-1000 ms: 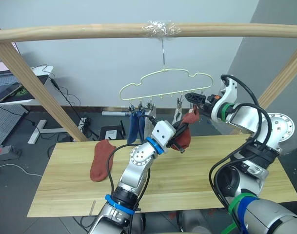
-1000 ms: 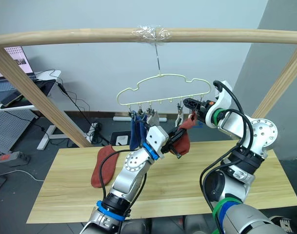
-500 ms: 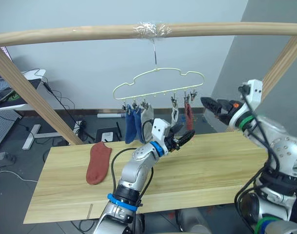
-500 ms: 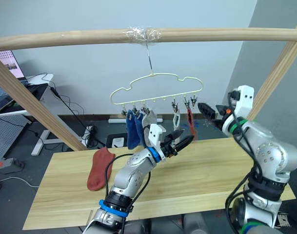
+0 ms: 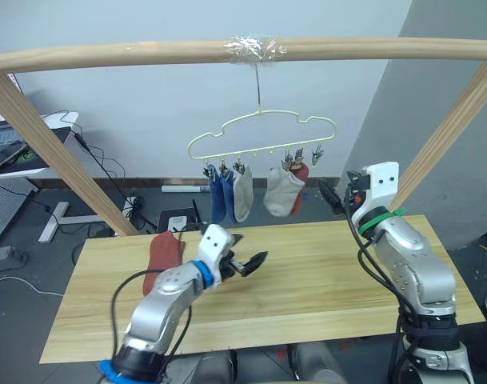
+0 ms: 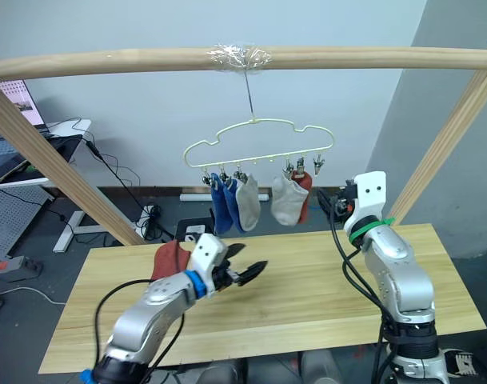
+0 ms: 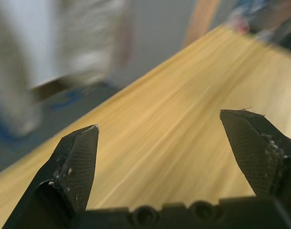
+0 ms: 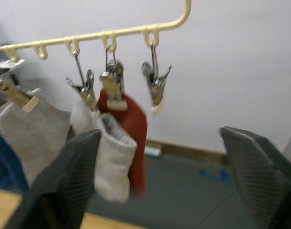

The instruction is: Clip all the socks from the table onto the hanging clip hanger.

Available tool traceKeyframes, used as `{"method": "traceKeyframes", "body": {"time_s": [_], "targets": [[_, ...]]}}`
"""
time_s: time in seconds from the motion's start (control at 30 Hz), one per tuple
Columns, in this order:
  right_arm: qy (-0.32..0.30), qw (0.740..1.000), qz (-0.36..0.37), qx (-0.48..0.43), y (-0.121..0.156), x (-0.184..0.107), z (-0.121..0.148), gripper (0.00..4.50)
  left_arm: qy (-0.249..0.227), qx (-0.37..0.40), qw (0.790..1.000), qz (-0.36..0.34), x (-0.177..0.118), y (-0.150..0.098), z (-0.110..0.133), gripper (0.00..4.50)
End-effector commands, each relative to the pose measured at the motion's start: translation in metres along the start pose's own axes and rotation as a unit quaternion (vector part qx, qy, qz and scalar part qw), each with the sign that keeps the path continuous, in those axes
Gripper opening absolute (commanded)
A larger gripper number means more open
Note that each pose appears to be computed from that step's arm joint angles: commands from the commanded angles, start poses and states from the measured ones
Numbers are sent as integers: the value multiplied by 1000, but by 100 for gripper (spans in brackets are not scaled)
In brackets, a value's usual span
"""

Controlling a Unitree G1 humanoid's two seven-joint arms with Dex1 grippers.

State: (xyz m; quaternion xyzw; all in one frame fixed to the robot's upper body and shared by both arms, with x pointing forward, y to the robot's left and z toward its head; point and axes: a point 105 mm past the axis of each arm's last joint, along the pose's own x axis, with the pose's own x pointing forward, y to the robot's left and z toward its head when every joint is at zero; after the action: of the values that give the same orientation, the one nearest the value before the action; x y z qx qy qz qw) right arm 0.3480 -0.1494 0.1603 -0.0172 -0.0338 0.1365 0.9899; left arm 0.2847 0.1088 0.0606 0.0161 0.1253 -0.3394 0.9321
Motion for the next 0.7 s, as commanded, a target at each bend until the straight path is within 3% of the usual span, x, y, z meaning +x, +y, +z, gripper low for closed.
{"method": "traceKeyframes", "body": {"time_s": [0.03,0.1,0.17,0.27,0.43,0.7], "targets": [[-41,999,-18,-15,1,4,13,291,-33,41,999,10,-19,4,24,450],[-46,999,-20,-12,4,7,11,291,-55,44,997,-23,-29,-2,34,450],[-51,998,-25,-9,5,10,10,263,-85,42,995,-40,-36,-7,46,450],[-55,998,-29,-9,7,14,10,183,-120,38,991,-53,-42,-12,60,450],[-68,996,-49,-12,3,21,14,183,-155,36,984,-78,-47,-26,78,450],[-75,995,-61,-5,4,35,16,183,-155,39,984,-80,-49,-31,77,450]]}}
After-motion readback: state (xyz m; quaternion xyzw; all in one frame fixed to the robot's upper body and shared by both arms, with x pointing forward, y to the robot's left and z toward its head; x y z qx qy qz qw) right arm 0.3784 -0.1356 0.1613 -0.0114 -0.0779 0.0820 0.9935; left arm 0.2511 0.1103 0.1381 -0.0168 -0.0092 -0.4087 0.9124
